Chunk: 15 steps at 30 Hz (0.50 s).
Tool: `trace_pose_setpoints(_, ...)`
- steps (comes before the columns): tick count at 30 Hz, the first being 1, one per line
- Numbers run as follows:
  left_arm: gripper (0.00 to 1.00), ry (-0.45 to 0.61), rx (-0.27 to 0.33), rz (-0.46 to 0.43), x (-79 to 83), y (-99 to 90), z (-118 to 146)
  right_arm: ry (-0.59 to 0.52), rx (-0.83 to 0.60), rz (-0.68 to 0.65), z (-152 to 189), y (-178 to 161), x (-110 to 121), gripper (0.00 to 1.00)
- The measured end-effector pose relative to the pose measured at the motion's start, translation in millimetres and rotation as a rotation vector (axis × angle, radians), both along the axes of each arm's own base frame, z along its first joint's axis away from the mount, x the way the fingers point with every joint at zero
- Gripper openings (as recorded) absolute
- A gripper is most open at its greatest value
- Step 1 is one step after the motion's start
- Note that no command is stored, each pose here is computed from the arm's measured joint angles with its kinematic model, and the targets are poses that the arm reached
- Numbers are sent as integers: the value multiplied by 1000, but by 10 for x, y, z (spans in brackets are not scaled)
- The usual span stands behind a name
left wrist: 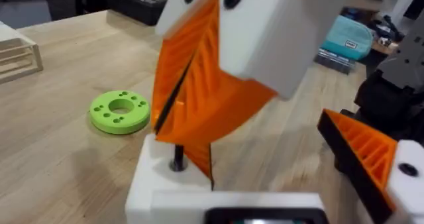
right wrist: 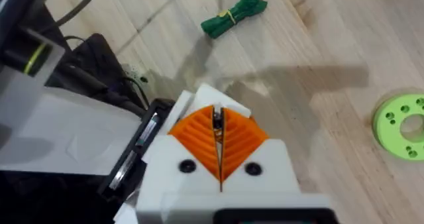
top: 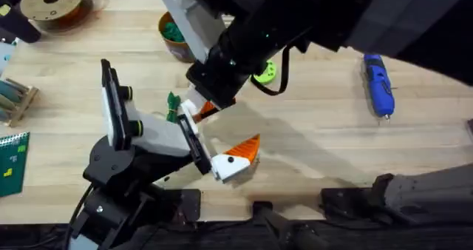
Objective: Pick up the gripper from the table and insert it into the empty holder that is missing its gripper. Then pick up a screw, insert it into the mounting hole, and use the screwdriver to tighten it. Finally, clean up the table by picking up the vegetable and placing it into the bucket.
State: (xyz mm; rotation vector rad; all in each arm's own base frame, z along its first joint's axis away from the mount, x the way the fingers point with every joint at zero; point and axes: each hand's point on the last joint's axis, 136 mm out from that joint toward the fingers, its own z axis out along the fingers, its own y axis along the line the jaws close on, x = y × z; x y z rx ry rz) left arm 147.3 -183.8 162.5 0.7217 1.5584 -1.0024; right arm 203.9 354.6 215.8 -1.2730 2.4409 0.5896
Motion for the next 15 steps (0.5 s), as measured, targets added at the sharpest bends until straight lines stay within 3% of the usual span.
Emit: trace_pose_setpoints(15, 987, -5, 2, -2, -2, -1, 2, 21, 5, 10, -63, 63, -2, 7)
